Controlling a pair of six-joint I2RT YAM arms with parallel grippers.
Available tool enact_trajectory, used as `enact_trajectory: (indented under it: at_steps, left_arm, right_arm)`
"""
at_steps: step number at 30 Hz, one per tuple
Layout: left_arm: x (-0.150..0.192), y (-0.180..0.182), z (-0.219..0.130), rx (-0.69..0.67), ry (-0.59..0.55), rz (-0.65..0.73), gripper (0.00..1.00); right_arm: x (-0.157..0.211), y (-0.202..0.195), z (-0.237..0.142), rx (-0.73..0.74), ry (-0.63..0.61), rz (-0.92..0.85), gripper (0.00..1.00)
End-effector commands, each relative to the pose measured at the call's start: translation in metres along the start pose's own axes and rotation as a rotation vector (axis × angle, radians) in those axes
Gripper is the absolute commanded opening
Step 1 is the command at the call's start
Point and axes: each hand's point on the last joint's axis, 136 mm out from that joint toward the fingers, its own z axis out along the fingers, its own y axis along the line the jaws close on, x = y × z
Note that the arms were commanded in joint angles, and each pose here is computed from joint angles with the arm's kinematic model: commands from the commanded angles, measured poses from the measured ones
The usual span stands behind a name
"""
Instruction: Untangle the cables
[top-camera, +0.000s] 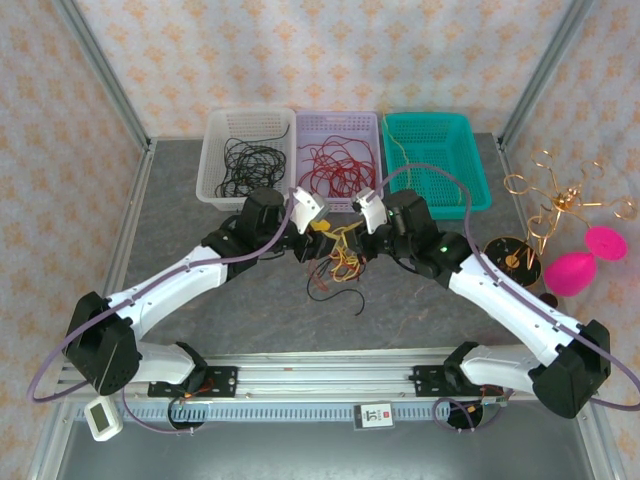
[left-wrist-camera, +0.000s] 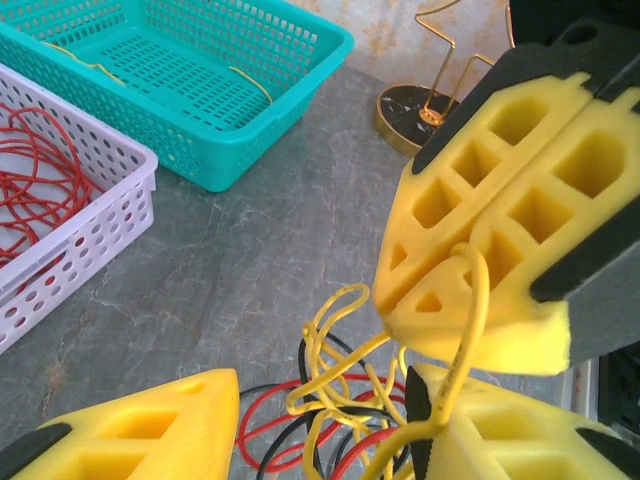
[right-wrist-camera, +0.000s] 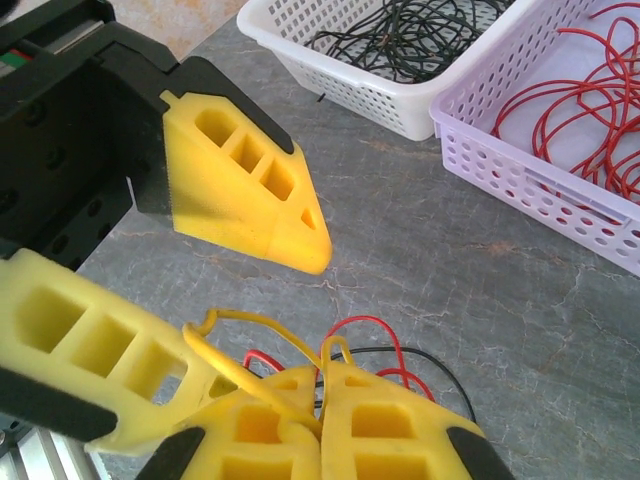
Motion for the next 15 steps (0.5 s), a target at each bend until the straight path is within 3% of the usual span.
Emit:
enact_trajectory:
  at_steps: [1,6,13,15]
  left_arm:
    - [-0.008,-0.014,-0.013,0.076,-0.016,0.049,0.49]
    - [-0.006,-0.020,-0.009,0.130,0.008,0.063,0.42]
    - [-0.017,-0.012,-0.009,0.078,-0.019,0.073,0.02]
    - [-0.021,-0.010,-0.012,0.055,-0.037,0.071,0.00]
  right_arm:
    - [-0.006,0.011,-0.009,-0.045,-0.023,-0.033,0.00]
    - [-0.008,0.018,-0.008,-0.085,-0.030,-0.043,0.00]
    - [-0.006,0.017,-0.009,-0.079,-0.022,-0.054,0.00]
    - [-0.007,0.017,-0.009,-0.079,-0.029,-0.051,0.00]
